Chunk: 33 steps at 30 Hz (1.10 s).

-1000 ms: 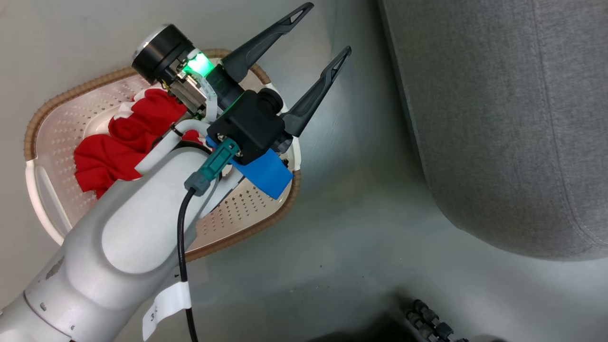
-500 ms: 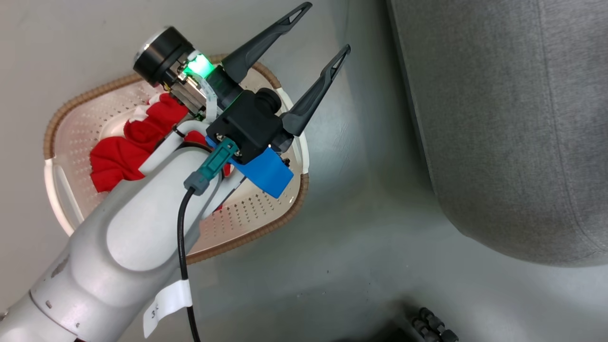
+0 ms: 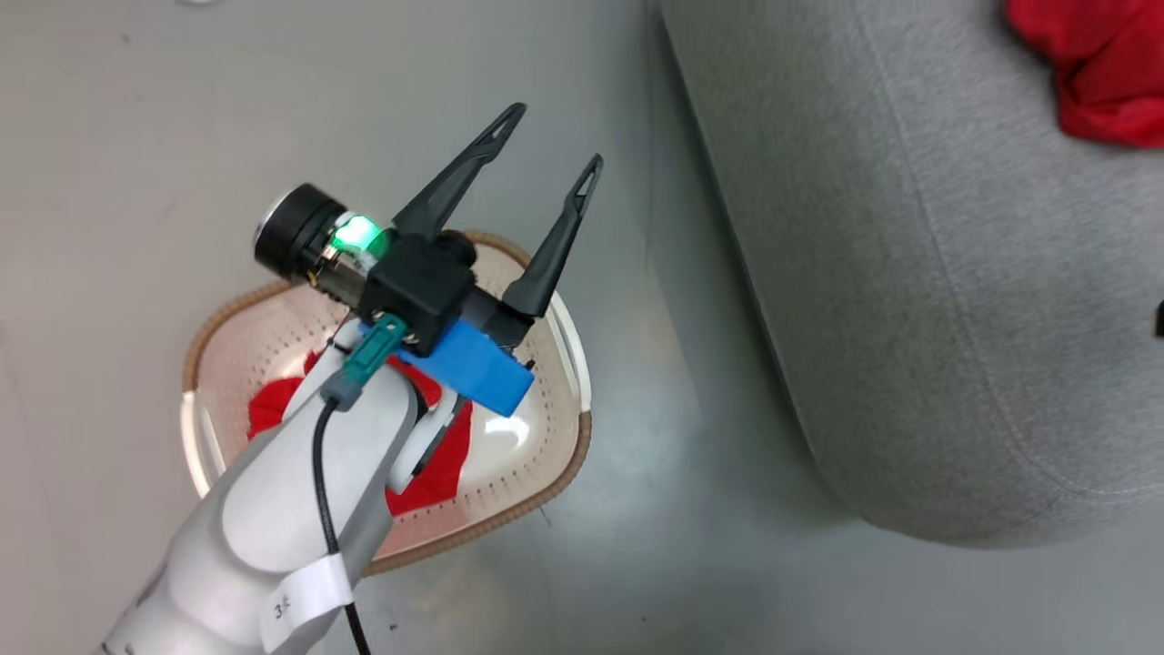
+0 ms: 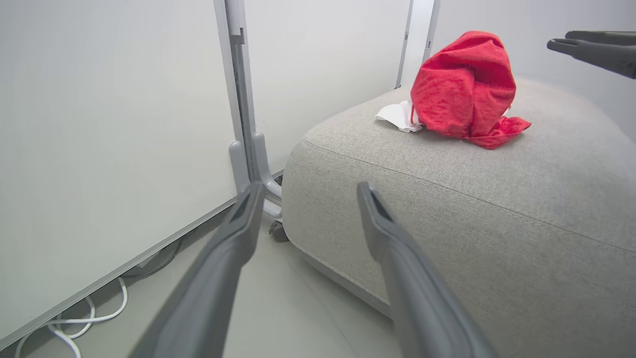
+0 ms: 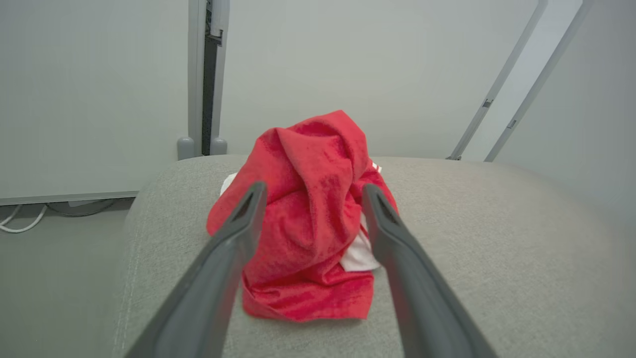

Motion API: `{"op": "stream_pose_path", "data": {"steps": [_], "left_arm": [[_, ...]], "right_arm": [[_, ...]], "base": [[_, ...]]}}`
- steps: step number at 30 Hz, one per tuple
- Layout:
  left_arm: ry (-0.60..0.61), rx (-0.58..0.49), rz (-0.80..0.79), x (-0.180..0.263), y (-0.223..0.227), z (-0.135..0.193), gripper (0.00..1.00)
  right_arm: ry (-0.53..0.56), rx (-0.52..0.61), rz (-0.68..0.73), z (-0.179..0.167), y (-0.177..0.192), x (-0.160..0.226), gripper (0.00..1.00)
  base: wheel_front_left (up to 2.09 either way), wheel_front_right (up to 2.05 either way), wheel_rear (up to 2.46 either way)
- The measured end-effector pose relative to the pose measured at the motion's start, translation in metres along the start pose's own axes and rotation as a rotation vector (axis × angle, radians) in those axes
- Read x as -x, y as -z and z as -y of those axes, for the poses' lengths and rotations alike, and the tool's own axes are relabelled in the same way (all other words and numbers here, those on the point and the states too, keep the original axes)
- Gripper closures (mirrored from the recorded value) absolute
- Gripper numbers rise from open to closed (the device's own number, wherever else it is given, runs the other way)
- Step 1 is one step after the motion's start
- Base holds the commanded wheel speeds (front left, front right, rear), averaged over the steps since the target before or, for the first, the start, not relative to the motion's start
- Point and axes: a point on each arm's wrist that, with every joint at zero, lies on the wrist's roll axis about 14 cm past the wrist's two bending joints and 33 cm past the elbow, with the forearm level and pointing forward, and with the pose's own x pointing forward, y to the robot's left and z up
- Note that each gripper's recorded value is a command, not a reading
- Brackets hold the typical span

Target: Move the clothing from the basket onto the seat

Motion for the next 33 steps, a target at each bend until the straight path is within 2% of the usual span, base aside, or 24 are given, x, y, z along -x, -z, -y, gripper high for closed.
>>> {"op": "stream_pose_path", "data": {"steps": [5, 14, 25, 33], "left_arm": [[-0.098, -0.003, 0.056, 0.023, -0.039, -0.007, 0.0], [-0.309, -0.044, 0.132, 0.086, -0.092, -0.027, 0.0], [-0.544, -0.072, 0.176, 0.173, -0.116, -0.041, 0.0], [-0.665, -0.072, 0.202, 0.225, -0.121, -0.04, 0.0]], "right_arm": [[-0.063, -0.05, 0.082, -0.019, -0.036, 0.028, 0.0], [-0.194, -0.163, 0.166, -0.065, -0.075, 0.078, 0.0], [-0.332, -0.273, 0.241, -0.111, -0.11, 0.124, 0.0], [-0.402, -0.321, 0.237, -0.136, -0.115, 0.148, 0.0]], "base": [[0.0, 0.0, 0.0], [0.0, 0.0, 0.0], [0.0, 0.0, 0.0], [0.0, 0.0, 0.0]]}}
